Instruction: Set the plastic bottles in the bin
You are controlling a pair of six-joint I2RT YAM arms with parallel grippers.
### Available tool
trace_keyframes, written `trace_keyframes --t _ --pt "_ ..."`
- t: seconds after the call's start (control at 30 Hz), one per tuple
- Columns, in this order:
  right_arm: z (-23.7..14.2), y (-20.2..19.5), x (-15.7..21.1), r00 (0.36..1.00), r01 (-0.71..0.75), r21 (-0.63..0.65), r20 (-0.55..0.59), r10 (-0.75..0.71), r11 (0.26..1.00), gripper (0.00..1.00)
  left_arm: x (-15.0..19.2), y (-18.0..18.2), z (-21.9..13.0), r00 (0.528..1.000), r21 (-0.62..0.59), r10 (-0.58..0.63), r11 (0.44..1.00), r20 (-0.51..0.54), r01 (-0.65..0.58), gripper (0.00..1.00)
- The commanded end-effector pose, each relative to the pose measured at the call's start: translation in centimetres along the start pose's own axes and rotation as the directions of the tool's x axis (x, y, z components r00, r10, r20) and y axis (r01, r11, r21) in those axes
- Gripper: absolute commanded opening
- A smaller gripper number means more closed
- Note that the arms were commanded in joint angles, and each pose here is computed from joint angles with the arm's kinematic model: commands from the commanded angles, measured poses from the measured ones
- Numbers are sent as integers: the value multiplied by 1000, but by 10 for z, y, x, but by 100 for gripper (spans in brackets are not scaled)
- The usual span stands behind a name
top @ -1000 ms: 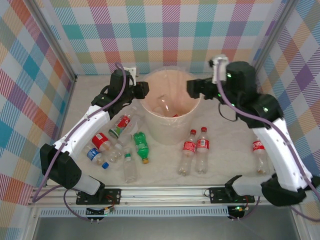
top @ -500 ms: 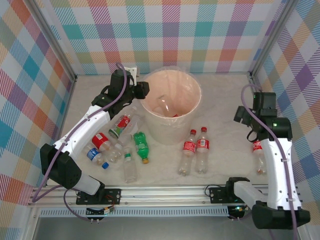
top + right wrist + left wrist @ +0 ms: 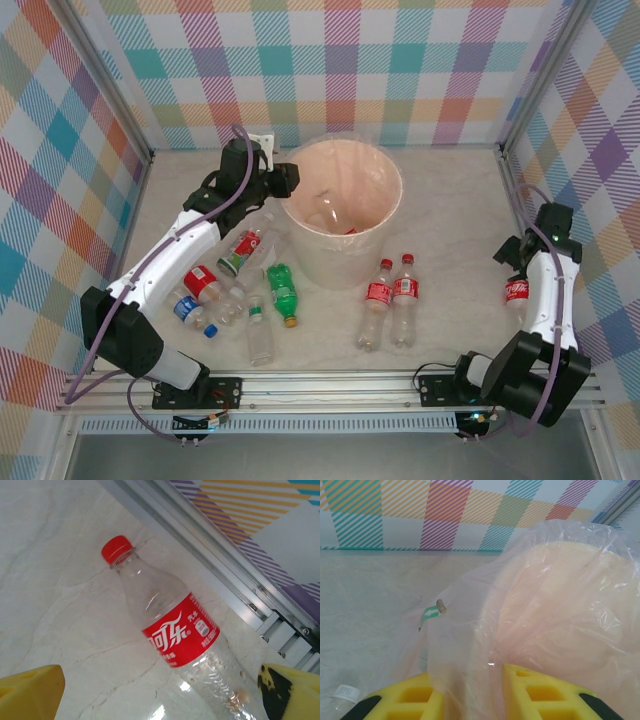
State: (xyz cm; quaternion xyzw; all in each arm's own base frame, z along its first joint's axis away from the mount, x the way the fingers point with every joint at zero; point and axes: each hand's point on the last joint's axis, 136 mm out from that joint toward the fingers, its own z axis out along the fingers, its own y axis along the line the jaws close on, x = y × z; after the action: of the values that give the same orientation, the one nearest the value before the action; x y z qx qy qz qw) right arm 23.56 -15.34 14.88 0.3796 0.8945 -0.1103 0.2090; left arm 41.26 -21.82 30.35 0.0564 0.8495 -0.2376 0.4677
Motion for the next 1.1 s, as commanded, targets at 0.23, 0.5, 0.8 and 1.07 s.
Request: trace_keyframes --t 0.23,0.5,0.8,1.07 --pt "50 13 -18 997 -74 -37 -24 73 997 99 67 15 16 974 -36 -10 999 -228 2 29" --pt "77 13 -7 997 -39 -15 -67 38 999 97 65 16 14 976 -46 1 999 -220 -11 29" --pt "91 30 18 986 -58 -101 -160 41 993 96 64 15 13 976 -43 1 999 -216 -11 29" --pt "88 53 43 983 20 -123 -181 -42 992 82 65 16 13 976 -48 5 999 -217 -15 29"
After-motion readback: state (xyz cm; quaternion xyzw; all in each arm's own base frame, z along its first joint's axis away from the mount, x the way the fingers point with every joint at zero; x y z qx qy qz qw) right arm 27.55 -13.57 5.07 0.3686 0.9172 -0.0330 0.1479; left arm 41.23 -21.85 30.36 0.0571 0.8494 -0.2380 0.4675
